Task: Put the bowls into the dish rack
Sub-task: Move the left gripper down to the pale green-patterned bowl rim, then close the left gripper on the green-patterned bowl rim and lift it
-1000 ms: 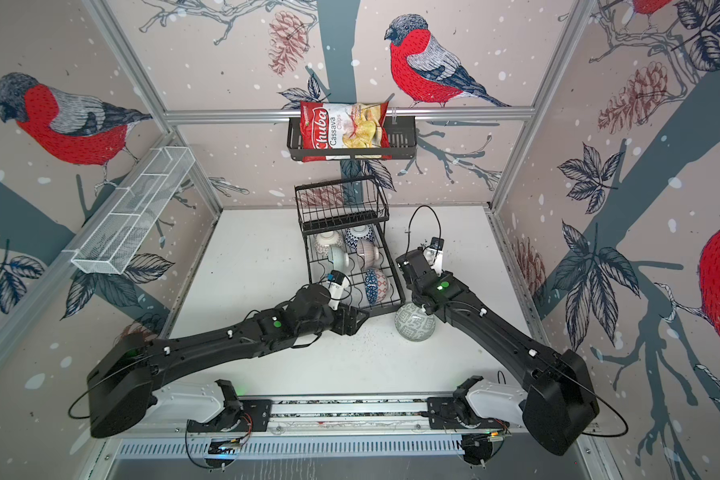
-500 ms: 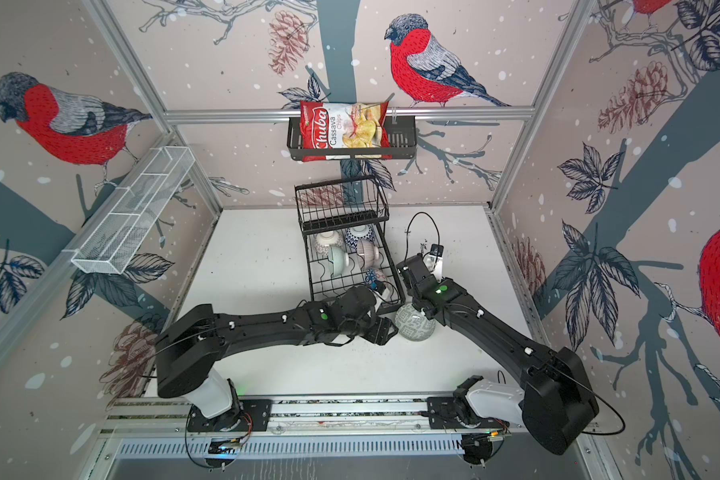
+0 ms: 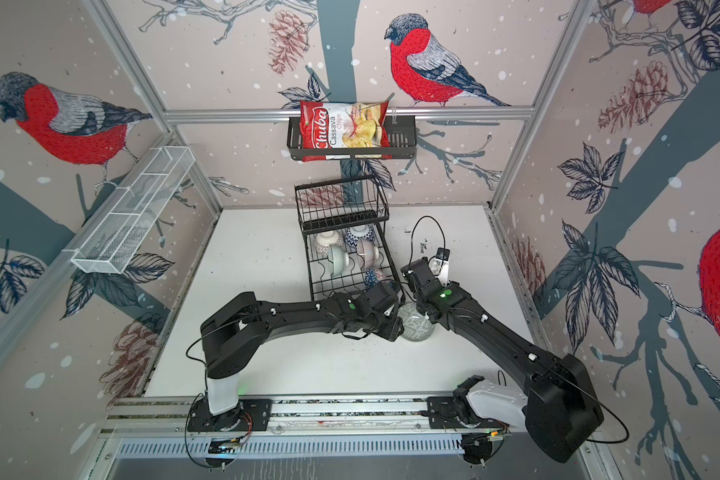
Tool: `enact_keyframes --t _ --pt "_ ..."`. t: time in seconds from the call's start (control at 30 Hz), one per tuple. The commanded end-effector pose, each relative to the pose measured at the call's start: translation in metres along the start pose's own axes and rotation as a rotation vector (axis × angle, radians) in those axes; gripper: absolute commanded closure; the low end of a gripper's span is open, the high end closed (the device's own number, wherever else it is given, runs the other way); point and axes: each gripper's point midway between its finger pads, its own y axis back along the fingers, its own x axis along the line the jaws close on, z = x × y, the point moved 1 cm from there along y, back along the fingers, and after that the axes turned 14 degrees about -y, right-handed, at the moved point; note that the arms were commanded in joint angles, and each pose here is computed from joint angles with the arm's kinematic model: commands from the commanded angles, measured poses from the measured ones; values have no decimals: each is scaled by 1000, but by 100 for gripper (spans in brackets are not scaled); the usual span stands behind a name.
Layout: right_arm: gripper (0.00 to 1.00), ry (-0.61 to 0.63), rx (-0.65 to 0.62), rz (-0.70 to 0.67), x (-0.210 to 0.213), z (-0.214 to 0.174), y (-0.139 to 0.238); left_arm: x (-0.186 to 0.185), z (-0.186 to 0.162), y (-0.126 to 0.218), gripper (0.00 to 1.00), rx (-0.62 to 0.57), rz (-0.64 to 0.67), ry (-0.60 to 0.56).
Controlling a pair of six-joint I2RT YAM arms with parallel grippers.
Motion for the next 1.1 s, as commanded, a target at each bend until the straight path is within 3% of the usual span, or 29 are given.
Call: enact_keyframes --t 0.0,0.27,0.77,1.07 --pt "28 0 -21 -12 -4 4 0 6 -5 -3 46 35 34 -9" --pt "28 5 -20 -16 -7 2 -2 9 2 -10 50 55 73 -15" --pt "28 8 -24 -23 -9 2 -4 12 5 -13 79 74 97 -24" --pt "28 -9 -8 4 -7 1 -2 9 5 -9 91 62 92 -48"
